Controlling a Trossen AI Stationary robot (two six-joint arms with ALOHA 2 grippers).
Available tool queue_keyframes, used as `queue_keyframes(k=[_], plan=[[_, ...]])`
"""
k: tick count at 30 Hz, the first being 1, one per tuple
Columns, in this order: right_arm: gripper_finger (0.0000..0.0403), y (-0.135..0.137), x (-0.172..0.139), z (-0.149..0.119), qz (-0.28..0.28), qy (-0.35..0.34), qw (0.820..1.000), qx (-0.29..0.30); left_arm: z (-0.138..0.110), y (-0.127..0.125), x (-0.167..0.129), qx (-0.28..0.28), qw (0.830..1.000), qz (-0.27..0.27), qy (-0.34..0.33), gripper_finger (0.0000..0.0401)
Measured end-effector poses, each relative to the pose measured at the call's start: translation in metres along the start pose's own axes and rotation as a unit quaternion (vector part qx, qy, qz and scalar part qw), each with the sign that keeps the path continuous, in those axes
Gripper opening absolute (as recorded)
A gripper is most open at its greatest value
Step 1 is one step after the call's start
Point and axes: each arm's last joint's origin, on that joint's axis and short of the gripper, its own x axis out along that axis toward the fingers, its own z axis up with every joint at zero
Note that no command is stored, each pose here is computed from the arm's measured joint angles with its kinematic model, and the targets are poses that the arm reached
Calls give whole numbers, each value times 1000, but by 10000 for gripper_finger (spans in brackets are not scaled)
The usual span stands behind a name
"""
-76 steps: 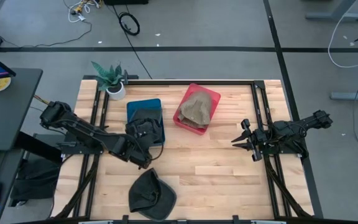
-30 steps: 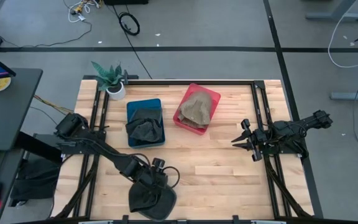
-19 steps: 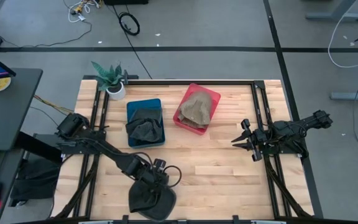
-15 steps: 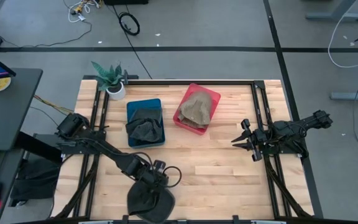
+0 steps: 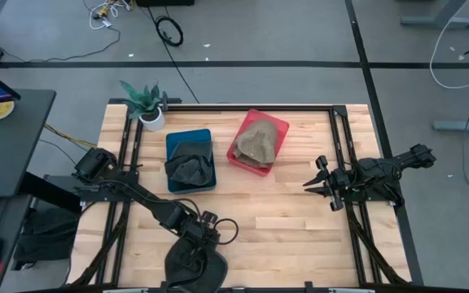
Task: Pick & Place hat
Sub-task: Put the black cap into the blue bin
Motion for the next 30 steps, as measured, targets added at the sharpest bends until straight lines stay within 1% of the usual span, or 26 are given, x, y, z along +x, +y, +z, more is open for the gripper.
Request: queue_keyframes(k=[3,5,8,11,14,18,20,22,26,30], plan=[[71,0,0,0,0,0,1000,0,0,0,-1,8,1000,2,4,13],[71,0,0,0,0,0,1000,0,2,-2,-5,14,1000,14,15,8],[71,0,0,0,0,0,1000,0,6,-7,-12,26,998,60,26,9],[71,0,0,0,0,0,1000,0,14,-18,-22,52,991,119,21,10],[71,0,0,0,0,0,1000,0,23,-34,-33,80,982,172,6,8],[71,0,0,0,0,0,1000,0,34,-58,-52,108,968,225,-26,9],[71,0,0,0,0,0,1000,0,36,-70,-60,126,958,256,-37,9],[71,0,0,0,0,0,1000,0,37,-82,-68,141,943,298,-48,7],[71,0,0,0,0,0,1000,0,33,-100,-80,172,901,393,-70,7],[71,0,0,0,0,0,1000,0,27,-111,-86,196,865,455,-77,6]])
